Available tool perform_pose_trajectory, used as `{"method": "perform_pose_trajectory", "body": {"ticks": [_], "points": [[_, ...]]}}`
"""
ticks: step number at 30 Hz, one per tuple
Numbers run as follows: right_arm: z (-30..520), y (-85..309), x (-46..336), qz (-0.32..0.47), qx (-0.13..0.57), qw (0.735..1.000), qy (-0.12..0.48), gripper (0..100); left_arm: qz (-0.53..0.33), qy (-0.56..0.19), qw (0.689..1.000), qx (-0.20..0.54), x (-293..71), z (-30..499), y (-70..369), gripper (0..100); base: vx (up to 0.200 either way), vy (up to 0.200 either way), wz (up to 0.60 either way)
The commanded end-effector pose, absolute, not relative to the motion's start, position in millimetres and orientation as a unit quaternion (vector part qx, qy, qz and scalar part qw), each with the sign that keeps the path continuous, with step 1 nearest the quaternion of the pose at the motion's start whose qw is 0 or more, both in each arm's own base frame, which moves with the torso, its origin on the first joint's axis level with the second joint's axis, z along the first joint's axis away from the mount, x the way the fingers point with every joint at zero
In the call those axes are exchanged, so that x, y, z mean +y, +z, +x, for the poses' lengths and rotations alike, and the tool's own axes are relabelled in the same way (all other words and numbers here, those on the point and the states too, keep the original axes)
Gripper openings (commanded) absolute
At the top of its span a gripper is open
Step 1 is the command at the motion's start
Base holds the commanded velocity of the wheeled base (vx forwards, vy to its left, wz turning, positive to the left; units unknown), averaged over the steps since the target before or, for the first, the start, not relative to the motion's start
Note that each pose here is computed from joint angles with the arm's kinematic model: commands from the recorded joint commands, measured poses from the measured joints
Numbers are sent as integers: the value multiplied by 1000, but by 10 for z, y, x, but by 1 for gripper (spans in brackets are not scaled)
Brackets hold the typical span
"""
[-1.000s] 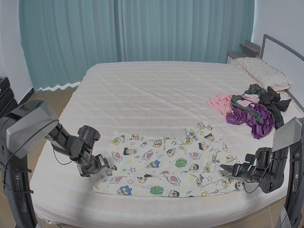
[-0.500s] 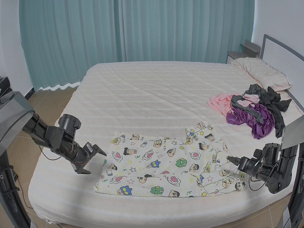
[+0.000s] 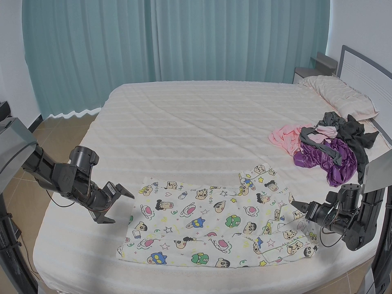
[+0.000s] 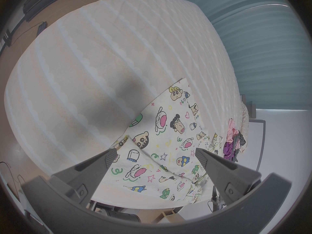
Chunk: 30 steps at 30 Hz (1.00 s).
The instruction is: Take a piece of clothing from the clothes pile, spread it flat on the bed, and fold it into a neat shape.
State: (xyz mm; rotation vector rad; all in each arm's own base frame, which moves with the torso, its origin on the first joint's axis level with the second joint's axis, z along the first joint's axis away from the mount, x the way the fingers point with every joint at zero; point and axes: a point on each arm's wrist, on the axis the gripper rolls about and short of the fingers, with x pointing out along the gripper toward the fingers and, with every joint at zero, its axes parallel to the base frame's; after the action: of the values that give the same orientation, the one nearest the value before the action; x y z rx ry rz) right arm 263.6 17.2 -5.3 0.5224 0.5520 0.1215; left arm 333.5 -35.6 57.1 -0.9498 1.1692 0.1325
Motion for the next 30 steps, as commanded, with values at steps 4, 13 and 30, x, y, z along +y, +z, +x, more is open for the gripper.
{"method": "perform_pose_trajectory", "body": {"ticks": [4, 13, 30], "points": [[2645, -40, 173, 256, 263, 928, 62, 100, -431, 58, 730, 527, -358, 3345, 573, 100, 0, 0, 0], [2650, -38, 209, 264, 263, 925, 65, 100, -423, 44, 773, 471, -406, 3775, 354, 100, 0, 0, 0], [2611, -60, 392, 253, 276, 923, 84, 100, -265, -97, 854, 437, -603, 4465, -243, 100, 0, 0, 0]]}}
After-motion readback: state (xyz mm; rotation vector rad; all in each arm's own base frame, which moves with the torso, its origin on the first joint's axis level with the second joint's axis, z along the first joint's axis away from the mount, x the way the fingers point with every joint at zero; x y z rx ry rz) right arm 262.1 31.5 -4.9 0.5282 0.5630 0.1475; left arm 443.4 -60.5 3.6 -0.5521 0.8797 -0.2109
